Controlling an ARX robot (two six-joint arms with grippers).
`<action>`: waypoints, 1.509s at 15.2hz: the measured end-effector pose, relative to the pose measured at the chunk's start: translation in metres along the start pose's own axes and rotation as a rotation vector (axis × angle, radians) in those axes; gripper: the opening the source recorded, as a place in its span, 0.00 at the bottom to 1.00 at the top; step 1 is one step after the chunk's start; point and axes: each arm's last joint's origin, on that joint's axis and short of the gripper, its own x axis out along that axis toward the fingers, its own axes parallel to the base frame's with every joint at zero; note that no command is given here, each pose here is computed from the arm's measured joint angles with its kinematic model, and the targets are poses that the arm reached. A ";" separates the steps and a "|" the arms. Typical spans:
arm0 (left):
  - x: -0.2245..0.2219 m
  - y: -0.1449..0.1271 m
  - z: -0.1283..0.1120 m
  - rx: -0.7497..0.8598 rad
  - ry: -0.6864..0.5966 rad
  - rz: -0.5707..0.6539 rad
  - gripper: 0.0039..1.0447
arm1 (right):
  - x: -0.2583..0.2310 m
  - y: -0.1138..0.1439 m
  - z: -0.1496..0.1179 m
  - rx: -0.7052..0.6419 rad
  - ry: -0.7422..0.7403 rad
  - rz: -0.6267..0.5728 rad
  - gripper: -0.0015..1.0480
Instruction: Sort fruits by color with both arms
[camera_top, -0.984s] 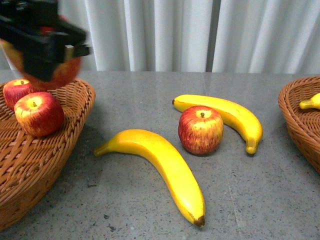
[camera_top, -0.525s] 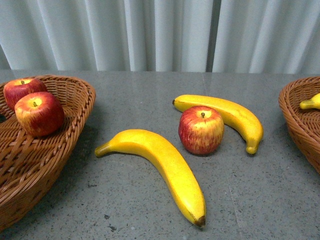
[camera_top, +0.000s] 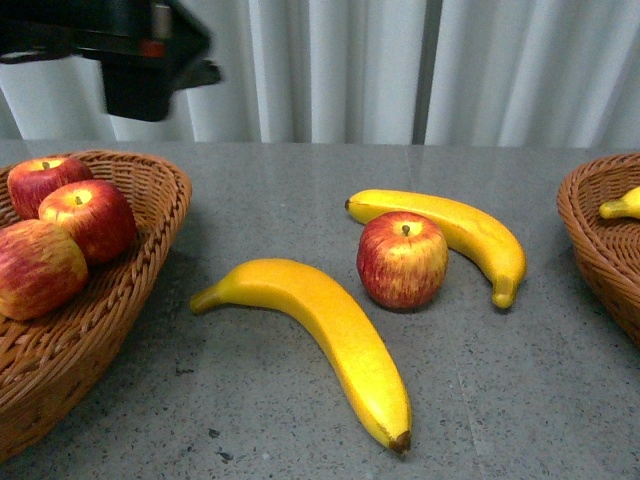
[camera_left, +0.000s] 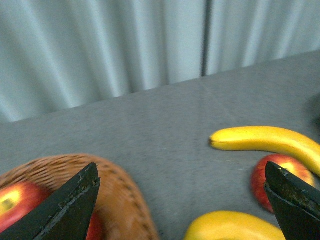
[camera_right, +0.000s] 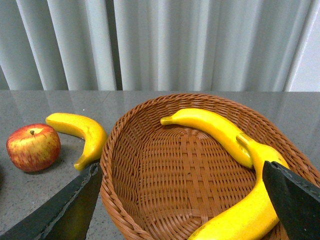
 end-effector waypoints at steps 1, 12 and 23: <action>0.006 -0.003 0.000 0.004 0.006 -0.028 0.94 | 0.000 0.000 0.000 0.000 0.000 0.000 0.94; 0.146 -0.080 -0.043 0.223 0.297 -0.517 0.94 | 0.000 0.000 0.000 0.000 0.000 0.000 0.94; 0.174 -0.085 -0.072 0.225 0.310 -0.537 0.69 | 0.000 0.000 0.000 0.000 0.000 0.000 0.94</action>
